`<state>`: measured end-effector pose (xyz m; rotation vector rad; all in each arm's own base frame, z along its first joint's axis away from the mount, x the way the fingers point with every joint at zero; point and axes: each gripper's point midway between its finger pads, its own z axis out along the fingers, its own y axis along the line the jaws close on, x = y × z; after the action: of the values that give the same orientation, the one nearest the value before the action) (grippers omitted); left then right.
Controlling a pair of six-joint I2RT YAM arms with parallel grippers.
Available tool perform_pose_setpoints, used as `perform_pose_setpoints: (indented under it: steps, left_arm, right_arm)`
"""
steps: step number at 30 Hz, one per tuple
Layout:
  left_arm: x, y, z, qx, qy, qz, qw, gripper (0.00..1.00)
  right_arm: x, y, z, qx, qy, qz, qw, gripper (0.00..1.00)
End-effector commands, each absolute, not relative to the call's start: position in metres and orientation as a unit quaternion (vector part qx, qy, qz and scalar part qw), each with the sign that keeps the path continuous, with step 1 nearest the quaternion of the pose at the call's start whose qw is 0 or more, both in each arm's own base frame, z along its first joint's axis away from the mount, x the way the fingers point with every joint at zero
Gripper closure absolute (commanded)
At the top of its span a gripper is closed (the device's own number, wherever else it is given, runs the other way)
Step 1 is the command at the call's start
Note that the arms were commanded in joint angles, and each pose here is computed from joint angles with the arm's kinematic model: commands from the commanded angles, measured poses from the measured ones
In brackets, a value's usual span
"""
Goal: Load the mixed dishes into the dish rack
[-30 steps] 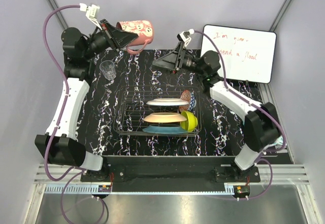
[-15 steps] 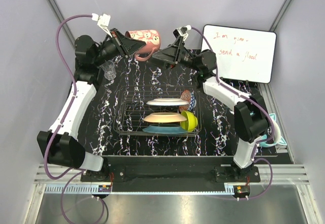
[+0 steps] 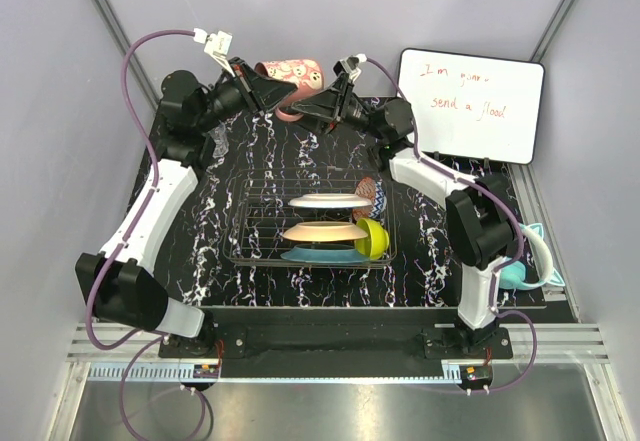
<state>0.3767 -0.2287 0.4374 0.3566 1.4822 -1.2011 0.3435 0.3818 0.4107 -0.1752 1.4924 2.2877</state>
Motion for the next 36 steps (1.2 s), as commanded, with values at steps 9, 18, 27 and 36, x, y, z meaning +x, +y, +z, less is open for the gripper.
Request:
perform_pose_setpoints:
  steps: [9, 18, 27, 36]
  left_arm:
    - [0.353, -0.235, 0.484, 0.207, 0.562, -0.51, 0.617, 1.0]
    - [0.332, -0.231, 0.42, 0.251, 0.627, -0.479, 0.561, 0.94]
    - [0.314, -0.205, 0.398, 0.273, 0.657, -0.445, 0.543, 0.66]
    - [0.296, -0.194, 0.366, 0.264, 0.681, -0.448, 0.515, 0.1]
  right_arm:
    - [0.348, 0.388, 0.433, -0.066, 0.504, 0.835, 0.211, 0.85]
    - [0.341, 0.387, 0.43, -0.104, 0.54, 0.796, 0.253, 1.0]
    - [0.348, 0.382, 0.421, -0.153, 0.596, 0.7, 0.362, 1.0]
    - [0.352, 0.373, 0.417, -0.147, 0.596, 0.679, 0.404, 1.0]
